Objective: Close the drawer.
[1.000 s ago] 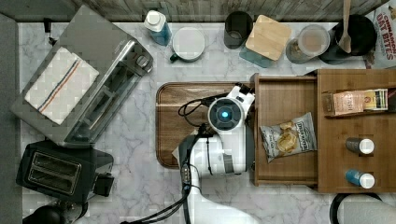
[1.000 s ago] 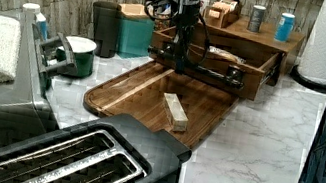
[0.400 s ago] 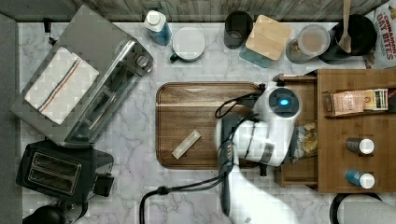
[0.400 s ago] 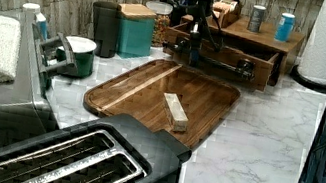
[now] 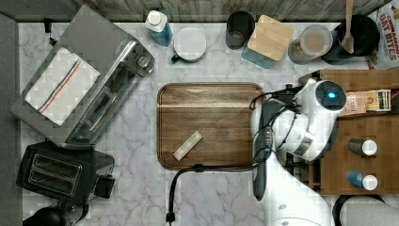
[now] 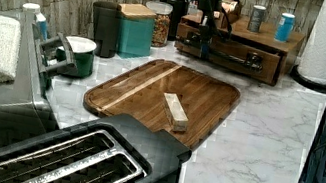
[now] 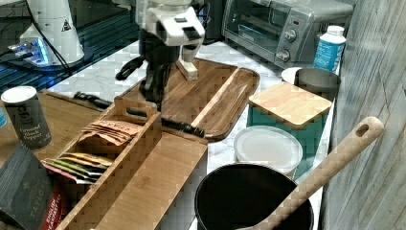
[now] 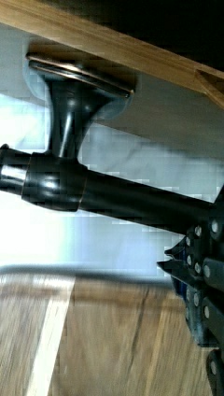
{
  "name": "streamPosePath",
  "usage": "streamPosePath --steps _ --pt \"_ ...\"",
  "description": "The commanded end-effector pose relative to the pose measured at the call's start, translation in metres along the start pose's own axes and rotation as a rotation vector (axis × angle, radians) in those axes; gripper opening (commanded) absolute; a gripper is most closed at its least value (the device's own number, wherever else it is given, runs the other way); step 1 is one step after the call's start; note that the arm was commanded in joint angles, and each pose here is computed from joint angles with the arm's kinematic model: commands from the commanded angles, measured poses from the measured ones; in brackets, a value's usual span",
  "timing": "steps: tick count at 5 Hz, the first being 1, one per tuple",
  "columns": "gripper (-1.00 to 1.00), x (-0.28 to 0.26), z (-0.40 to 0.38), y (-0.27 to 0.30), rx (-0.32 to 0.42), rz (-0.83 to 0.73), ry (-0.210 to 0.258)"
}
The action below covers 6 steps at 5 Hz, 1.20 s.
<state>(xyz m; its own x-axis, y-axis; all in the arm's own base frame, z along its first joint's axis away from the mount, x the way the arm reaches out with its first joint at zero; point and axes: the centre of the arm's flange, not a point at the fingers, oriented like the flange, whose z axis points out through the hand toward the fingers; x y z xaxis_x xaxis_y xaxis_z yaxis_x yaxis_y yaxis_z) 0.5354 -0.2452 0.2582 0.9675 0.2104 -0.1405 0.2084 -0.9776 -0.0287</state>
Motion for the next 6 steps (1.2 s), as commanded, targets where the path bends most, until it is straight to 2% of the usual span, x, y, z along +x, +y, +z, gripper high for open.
streamPosePath --steps 1,6 --pt "-1.0 -0.1091 -0.0614 0.1132 -0.323 0.185 0.133" --pt "-1.0 -0.1092 -0.0614 0.1133 -0.323 0.185 0.134"
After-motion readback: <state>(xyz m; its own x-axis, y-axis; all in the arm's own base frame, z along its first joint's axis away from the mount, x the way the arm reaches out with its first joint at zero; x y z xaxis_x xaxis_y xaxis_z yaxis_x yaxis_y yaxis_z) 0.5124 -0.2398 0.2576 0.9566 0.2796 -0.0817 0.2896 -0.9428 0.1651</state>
